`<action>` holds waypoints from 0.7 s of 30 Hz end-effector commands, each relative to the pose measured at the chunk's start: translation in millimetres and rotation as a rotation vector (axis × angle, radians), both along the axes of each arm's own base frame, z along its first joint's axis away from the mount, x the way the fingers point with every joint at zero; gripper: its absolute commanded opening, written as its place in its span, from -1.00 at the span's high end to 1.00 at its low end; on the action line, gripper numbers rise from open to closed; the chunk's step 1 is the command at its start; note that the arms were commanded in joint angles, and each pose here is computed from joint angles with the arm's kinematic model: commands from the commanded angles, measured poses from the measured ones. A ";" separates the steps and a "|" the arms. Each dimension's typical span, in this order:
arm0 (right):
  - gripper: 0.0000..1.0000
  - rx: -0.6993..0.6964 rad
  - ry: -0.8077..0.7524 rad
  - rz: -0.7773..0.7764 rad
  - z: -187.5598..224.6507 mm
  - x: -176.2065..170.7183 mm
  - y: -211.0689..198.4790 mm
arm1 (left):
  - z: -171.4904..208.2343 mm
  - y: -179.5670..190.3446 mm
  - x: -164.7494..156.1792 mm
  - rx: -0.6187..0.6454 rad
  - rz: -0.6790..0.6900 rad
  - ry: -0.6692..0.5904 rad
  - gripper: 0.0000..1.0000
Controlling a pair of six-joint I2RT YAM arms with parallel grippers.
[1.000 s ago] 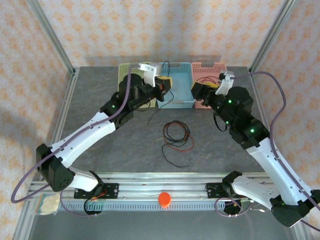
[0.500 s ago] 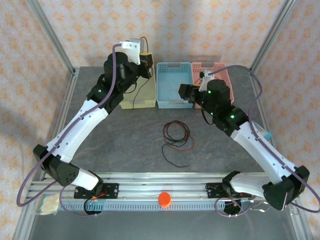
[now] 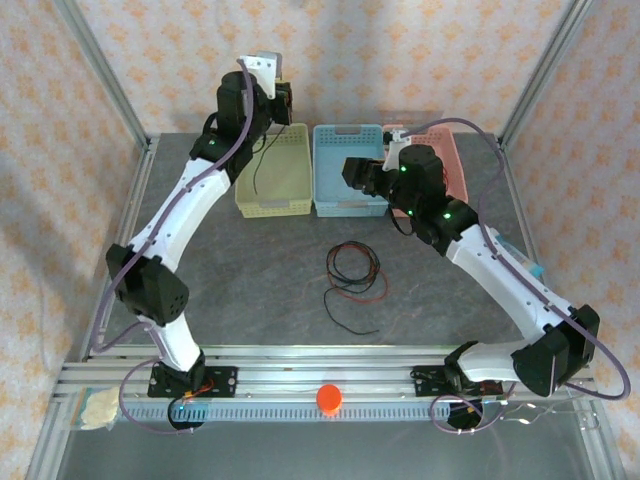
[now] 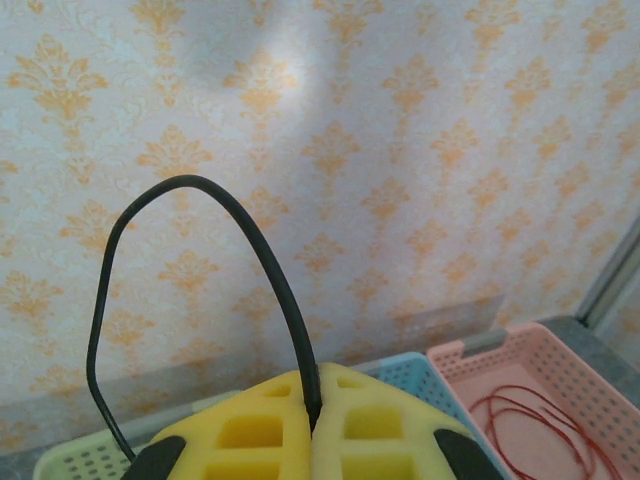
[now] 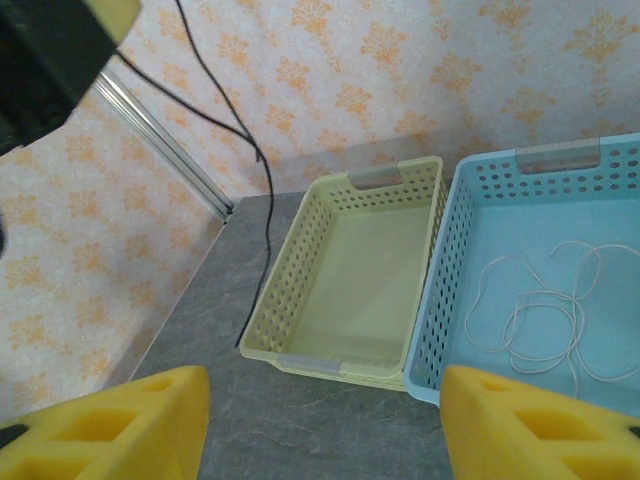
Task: Untangle the cables
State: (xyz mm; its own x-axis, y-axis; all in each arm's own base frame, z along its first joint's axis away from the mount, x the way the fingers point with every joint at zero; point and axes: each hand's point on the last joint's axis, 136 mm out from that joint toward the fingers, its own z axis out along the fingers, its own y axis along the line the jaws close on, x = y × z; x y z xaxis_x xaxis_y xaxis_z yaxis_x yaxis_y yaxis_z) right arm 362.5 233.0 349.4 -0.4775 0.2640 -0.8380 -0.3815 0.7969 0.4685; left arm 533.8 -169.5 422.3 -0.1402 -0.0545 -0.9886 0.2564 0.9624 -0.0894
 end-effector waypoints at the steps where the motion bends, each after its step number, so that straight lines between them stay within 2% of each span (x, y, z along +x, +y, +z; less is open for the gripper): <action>1: -0.24 0.040 -0.027 0.018 10.4 -0.6 6.1 | 15.4 3.2 20.1 0.041 -0.003 -0.094 1.00; 9: -0.24 0.110 -0.058 0.050 -0.4 21.5 28.0 | -39.8 10.2 74.2 0.032 0.046 -0.023 1.00; 15: -0.24 0.144 -0.041 0.085 -5.8 34.7 44.8 | -75.5 19.2 96.6 0.005 0.058 0.034 1.00; 21: -0.24 0.130 -0.001 0.055 -23.9 32.0 38.0 | -129.2 20.9 106.2 0.001 0.042 0.135 1.00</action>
